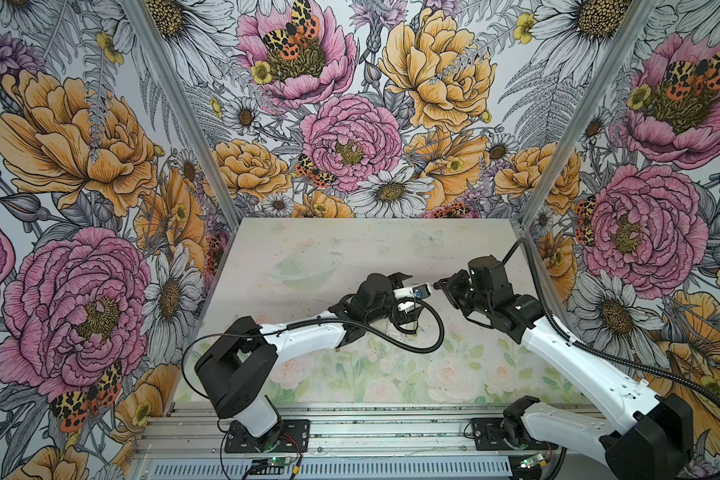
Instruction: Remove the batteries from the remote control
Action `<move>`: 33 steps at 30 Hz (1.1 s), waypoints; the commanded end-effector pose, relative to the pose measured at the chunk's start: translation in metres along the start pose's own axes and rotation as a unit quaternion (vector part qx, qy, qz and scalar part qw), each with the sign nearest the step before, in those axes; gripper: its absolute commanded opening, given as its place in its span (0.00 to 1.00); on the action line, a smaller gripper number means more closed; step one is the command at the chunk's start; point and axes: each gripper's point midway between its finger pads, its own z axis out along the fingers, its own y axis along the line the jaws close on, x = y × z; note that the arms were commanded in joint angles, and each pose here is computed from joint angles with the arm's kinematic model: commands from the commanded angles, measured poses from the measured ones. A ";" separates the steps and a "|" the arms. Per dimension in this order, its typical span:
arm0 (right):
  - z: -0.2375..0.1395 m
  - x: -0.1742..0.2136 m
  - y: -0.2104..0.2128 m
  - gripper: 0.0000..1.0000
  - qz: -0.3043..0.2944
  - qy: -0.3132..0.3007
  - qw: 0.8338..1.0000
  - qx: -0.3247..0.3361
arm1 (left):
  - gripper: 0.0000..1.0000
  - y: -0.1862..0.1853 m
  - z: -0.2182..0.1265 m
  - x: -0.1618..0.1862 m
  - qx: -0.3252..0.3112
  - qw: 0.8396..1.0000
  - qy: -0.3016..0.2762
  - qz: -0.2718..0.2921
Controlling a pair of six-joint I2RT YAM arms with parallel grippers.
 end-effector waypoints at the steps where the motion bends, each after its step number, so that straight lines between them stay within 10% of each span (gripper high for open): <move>1: -0.009 0.004 0.013 0.00 0.016 0.010 1.000 -0.019 | 0.79 0.026 0.007 -0.027 -0.036 0.998 -0.053 0.018; 30: -0.037 0.009 0.046 0.00 0.060 0.030 0.995 -0.067 | 0.00 0.028 0.034 0.016 -0.015 0.999 -0.029 0.026; 33: -0.041 0.007 0.054 0.18 0.030 0.027 0.996 -0.077 | 0.00 0.032 0.027 0.012 -0.018 0.999 -0.036 0.016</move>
